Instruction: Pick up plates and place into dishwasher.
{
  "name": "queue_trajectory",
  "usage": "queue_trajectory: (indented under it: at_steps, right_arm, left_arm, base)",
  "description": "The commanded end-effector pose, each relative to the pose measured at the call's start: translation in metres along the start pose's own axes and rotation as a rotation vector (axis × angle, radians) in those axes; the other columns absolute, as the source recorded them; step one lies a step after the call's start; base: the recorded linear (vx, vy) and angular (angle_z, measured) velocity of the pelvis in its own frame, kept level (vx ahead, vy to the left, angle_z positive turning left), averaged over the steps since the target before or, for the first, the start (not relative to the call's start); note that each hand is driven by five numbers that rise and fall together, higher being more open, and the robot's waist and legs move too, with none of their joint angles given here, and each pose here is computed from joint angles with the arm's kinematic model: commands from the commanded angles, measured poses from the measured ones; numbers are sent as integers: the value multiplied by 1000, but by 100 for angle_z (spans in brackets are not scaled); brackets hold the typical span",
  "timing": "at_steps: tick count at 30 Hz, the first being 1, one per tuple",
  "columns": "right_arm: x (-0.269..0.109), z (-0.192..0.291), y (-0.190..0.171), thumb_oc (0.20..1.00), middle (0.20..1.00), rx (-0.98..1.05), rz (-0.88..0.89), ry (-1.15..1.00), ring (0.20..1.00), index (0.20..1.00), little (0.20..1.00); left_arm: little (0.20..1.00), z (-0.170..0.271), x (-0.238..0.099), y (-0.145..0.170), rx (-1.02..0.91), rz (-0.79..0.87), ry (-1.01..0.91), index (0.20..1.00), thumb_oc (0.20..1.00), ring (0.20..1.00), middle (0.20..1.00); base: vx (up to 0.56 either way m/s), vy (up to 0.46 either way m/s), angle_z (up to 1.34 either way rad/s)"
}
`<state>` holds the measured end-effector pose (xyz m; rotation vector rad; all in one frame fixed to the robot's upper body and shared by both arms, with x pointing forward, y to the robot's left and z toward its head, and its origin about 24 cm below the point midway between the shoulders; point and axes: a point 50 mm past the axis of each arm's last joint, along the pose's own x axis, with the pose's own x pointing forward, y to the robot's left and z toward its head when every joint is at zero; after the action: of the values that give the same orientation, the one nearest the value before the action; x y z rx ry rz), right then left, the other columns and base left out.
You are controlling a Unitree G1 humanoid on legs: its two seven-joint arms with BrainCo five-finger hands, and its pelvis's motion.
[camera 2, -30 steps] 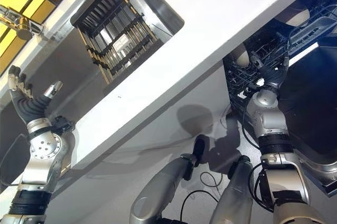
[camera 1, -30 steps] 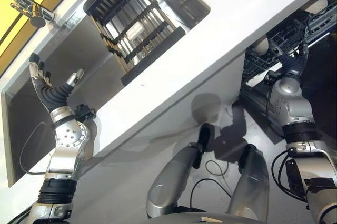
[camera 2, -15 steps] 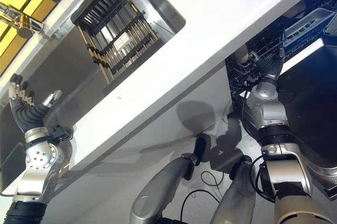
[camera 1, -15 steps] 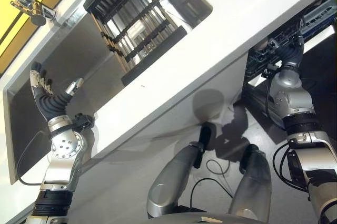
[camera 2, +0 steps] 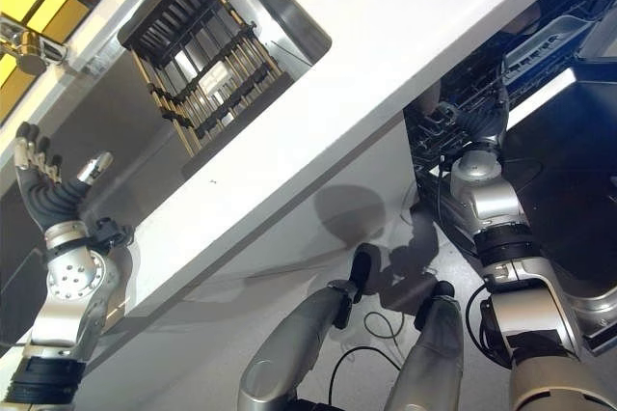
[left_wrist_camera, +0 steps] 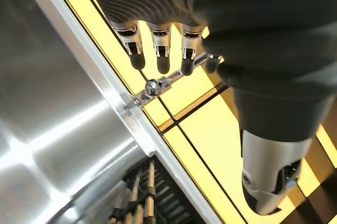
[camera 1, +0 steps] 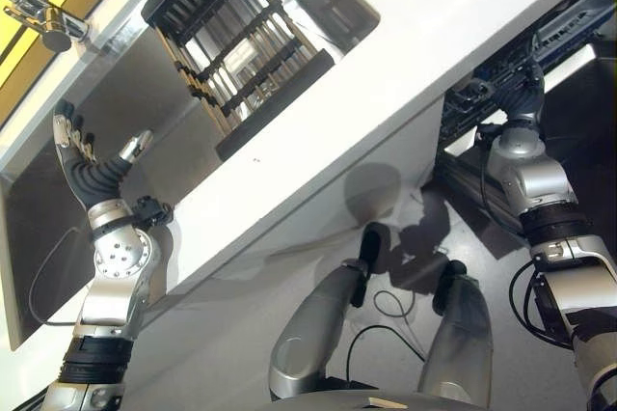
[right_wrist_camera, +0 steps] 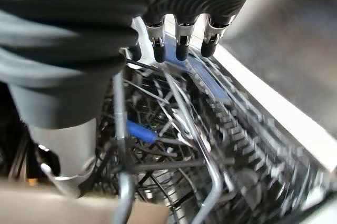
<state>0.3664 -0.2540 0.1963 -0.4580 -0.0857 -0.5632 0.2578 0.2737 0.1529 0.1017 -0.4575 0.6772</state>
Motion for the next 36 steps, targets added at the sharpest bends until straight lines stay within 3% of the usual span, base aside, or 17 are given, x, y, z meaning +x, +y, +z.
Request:
queue_trajectory:
  at_steps: [1,18,36]
  right_arm:
    - [-4,85,-20,1000,1000,39,-94,-303,1000,1000,1000]
    - [-45,0,-23,1000,1000,103,-260,-167,1000,1000,1000]
    - [-130,-111,-32,1000,1000,246,-638,102,1000,1000,1000]
  left_arm:
    - [1000,23,11,-2,6,31,-98,1000,1000,1000,1000]
    - [1000,22,10,-13,54,127,-107,1000,1000,1000,1000]
    - [1000,-20,-46,-6,15,180,38,1000,1000,1000,1000]
  base:
    - [-153,-152,-23]
    - [-108,-86,-25]
    - [42,130,-14]
